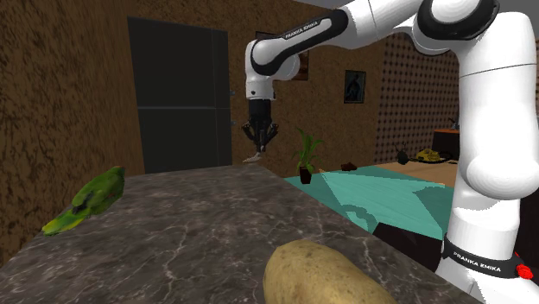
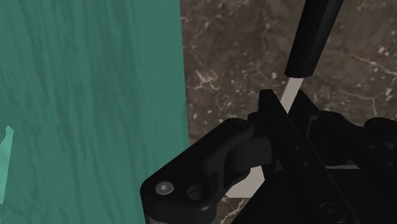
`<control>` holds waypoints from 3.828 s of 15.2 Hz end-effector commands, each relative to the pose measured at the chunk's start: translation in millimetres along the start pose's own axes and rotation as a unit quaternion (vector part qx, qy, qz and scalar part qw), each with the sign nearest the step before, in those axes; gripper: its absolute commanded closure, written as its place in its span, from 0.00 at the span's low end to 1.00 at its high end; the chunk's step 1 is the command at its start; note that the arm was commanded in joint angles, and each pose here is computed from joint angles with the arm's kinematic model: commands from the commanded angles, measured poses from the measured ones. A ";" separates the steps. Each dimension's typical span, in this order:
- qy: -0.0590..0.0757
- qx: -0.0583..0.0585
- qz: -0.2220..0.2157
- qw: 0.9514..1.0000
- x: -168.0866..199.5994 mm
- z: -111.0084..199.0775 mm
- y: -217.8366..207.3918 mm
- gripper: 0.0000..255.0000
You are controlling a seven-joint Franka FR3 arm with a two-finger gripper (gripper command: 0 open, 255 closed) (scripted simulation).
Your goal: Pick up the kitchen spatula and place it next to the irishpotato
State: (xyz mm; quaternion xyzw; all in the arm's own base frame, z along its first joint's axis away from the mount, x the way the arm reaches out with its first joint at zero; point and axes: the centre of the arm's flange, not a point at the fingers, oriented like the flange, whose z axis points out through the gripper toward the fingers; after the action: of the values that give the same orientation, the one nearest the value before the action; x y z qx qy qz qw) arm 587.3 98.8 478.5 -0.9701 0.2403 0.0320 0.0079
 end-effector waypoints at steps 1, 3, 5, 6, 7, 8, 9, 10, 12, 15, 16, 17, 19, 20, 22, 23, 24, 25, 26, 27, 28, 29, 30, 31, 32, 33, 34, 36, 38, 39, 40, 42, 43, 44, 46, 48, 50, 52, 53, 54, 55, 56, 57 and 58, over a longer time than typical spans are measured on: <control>0.000 0.000 0.000 1.000 -1.0 -11.2 0.4 1.00; 0.000 0.000 0.000 1.000 -1.7 -21.7 0.5 1.00; 0.000 0.000 0.000 1.000 -2.4 -32.2 0.5 1.00; 0.000 0.000 0.000 1.000 -2.8 -37.5 0.5 1.00; 0.000 0.000 0.000 1.000 -3.1 -42.8 0.5 1.00; 0.000 0.000 0.000 1.000 -3.5 -48.0 0.5 1.00; 0.000 0.000 0.000 1.000 -3.8 -53.3 0.5 1.00; 0.000 0.000 0.000 1.000 -4.2 -58.6 0.5 1.00; 0.000 0.000 0.000 1.000 -4.8 -68.7 0.5 1.00; 0.000 0.000 0.000 1.000 -44.2 -66.1 -3.2 1.00; 0.000 0.000 0.000 1.000 -57.3 -65.3 -4.4 1.00; 0.000 0.000 0.000 1.000 -70.4 -64.4 -5.7 1.00; 0.000 0.000 0.000 1.000 -96.6 -62.7 -8.1 1.00; 0.000 0.000 0.000 1.000 -109.8 -61.8 -9.3 1.00; 0.000 0.000 0.000 1.000 -136.0 -60.1 -11.8 1.00; 0.000 0.000 0.000 1.000 -149.1 -59.3 -13.0 1.00; 0.000 0.000 0.000 1.000 -162.2 -58.4 -14.2 1.00; 0.000 0.000 0.000 1.000 -175.3 -57.5 -15.4 1.00; 0.000 0.000 0.000 1.000 -188.5 -56.7 -16.6 1.00; 0.000 0.000 0.000 1.000 -201.6 -55.8 -17.9 1.00; 0.000 0.000 0.000 1.000 -214.7 -55.0 -19.1 1.00; 0.000 0.000 0.000 1.000 -227.8 -54.1 -20.3 1.00; 0.000 0.000 0.000 1.000 -240.9 -53.3 -21.5 1.00; 0.000 0.000 0.000 1.000 -254.0 -52.4 -22.8 1.00; 0.000 0.000 0.000 1.000 -267.2 -51.5 -24.0 1.00; 0.000 0.000 0.000 1.000 -280.3 -50.7 -25.2 1.00; 0.000 0.000 0.000 1.000 -293.4 -49.8 -26.4 1.00; 0.000 0.000 0.000 1.000 -319.6 -48.1 -28.9 1.00; 0.000 0.000 0.000 1.000 -345.9 -46.4 -31.3 1.00; 0.000 0.000 0.000 1.000 -359.0 -45.5 -32.5 1.00; 0.000 0.000 0.000 1.000 -372.1 -44.7 -33.7 1.00; 0.000 0.000 0.000 1.000 -398.3 -43.0 -36.2 1.00; 0.000 0.000 0.000 1.000 -411.4 -42.1 -37.4 1.00; 0.000 0.000 0.000 1.000 -424.6 -41.3 -38.6 1.00; 0.000 0.000 0.000 1.000 -450.8 -39.6 -41.1 1.00; 0.000 0.000 0.000 1.000 -477.0 -37.8 -43.5 1.00; 0.000 0.000 0.000 1.000 -503.3 -36.1 -46.0 1.00; 0.000 0.000 0.000 1.000 -529.5 -34.4 -48.4 1.00; 0.000 0.000 0.000 1.000 -542.6 -33.6 -49.6 1.00; 0.000 0.000 0.000 1.000 -555.7 -32.7 -50.8 1.00; 0.000 0.000 0.000 1.000 -568.9 -31.8 -52.1 1.00; 0.000 0.000 0.000 1.000 -582.0 -31.0 -53.3 1.00; 0.000 0.000 0.000 1.000 -595.1 -30.1 -54.5 1.00; 0.000 0.000 0.000 1.000 -608.2 -29.3 -55.7 1.00</control>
State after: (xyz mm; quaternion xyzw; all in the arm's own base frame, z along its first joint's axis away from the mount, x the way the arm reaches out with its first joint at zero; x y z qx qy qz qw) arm 90.2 422.9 547.4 -0.9703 0.2398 0.0320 0.0078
